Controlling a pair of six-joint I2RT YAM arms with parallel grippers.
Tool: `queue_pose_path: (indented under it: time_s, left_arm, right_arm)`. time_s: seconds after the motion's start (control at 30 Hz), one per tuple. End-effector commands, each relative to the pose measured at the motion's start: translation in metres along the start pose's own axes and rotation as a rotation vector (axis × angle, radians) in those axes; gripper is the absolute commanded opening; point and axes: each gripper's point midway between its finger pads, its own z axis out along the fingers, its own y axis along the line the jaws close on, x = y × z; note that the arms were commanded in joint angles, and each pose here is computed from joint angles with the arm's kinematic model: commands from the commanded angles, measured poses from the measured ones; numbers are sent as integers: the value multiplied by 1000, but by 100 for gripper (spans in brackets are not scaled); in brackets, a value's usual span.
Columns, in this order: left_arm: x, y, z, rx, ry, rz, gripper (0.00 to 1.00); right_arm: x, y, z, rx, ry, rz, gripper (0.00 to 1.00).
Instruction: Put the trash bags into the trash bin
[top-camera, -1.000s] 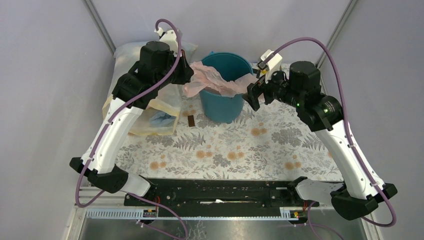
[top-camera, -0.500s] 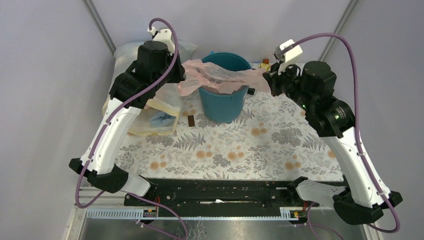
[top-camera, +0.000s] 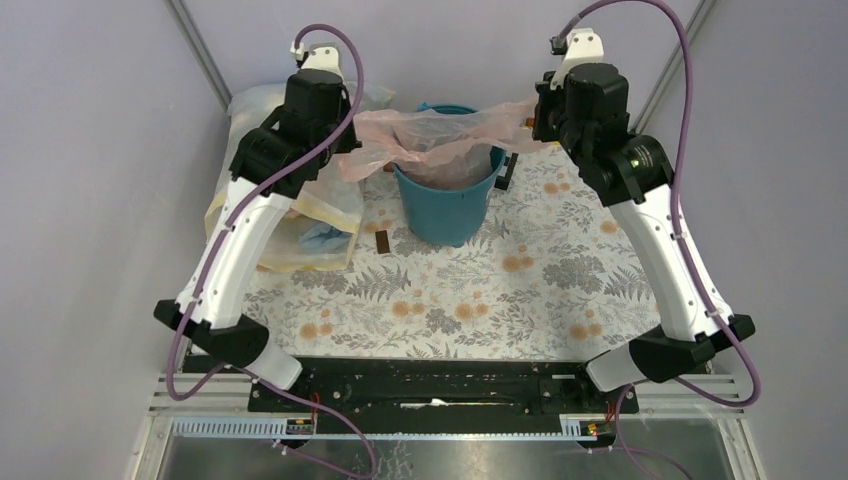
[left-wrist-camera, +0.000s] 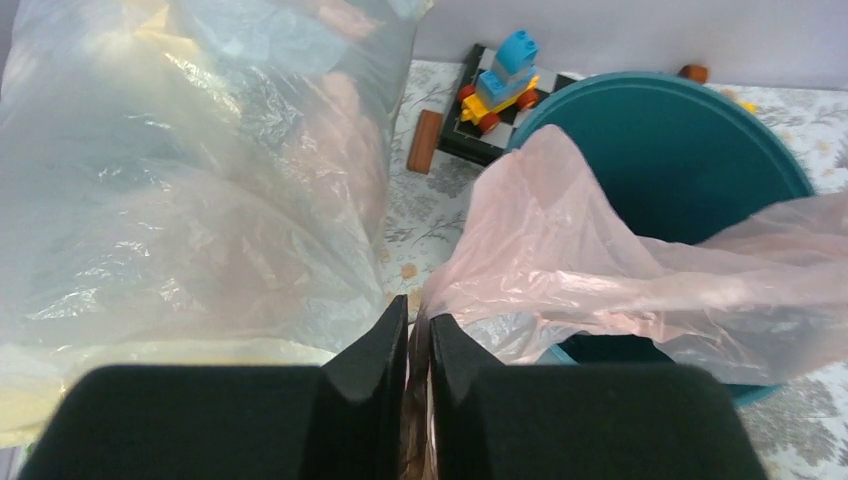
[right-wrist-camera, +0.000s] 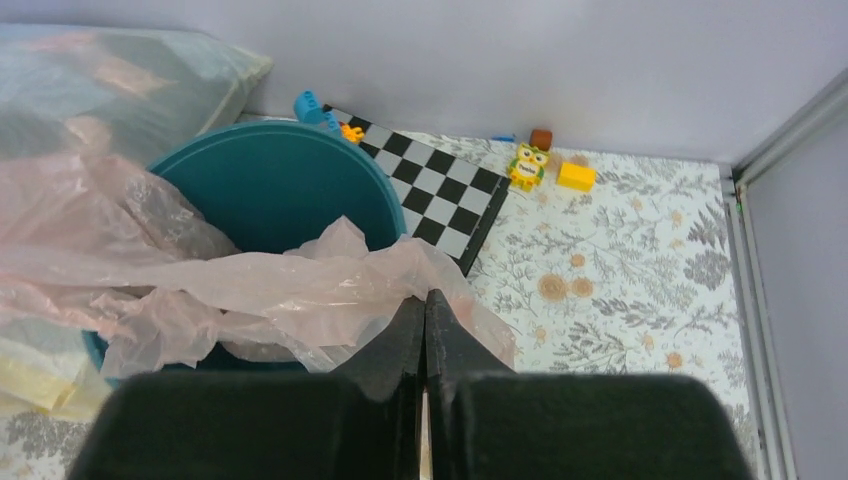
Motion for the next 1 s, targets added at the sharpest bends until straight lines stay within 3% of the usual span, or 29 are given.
queue_pose_path:
  time_s: [0.0,0.1,0.23,0.37,0.5,0.8,0.97]
  left_arm:
    - [-3,19,18,-106,-2,13,17]
    - [0,31,30,-152,13,16,23]
    - [2,46,41,-204,20,8,29]
    - [2,59,52,-228,17,-15,38]
    - [6,69,67,-221,30,-50,47]
    - [9,90,88,-203,61,-119,47]
    - [15,53,105,-7,100,-146,47]
  right_arm:
    - [-3,-26,7,106,14,91,0]
    - [-2,-36,14,135,20,99,1]
    - [-3,-42,20,162,15,91,18]
    - [-2,-46,27,181,20,93,25]
    - [3,-55,38,209,36,110,26]
    - [19,-100,78,258,110,205,35]
    - [43,-90,104,153,192,235,37]
